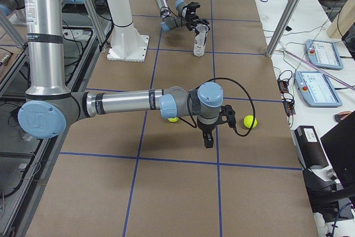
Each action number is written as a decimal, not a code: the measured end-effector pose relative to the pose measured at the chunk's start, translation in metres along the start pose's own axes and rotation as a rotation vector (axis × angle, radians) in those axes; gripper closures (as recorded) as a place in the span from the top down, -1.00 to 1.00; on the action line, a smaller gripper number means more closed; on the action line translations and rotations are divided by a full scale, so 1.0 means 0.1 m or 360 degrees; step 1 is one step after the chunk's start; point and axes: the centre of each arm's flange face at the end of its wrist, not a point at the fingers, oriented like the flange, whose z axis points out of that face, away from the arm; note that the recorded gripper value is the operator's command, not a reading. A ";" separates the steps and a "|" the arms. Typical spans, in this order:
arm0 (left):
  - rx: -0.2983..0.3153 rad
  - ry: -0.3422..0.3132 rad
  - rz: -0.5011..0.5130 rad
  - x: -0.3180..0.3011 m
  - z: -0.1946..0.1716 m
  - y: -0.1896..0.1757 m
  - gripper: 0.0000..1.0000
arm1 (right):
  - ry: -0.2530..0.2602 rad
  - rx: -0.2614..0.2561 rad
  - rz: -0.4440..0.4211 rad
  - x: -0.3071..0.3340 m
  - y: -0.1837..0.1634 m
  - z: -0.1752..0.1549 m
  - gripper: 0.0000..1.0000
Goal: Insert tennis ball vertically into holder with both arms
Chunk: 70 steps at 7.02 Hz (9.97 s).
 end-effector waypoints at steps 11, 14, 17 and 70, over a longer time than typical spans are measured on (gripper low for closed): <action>-0.0036 0.0006 0.0089 0.10 0.01 0.07 0.83 | -0.0095 0.0103 0.0213 -0.84 0.26 0.49 1.00; -0.0039 0.0005 0.0090 0.09 0.00 0.08 0.84 | -0.0073 0.0135 0.0340 -1.90 0.91 0.78 1.00; -0.0041 0.0005 0.0090 0.10 0.01 0.09 0.84 | 0.0008 0.0209 0.0327 -2.25 1.42 1.16 1.00; -0.0029 0.0003 0.0097 0.12 0.05 0.03 0.70 | 0.0134 0.0090 0.0120 -4.27 -1.84 -0.67 0.98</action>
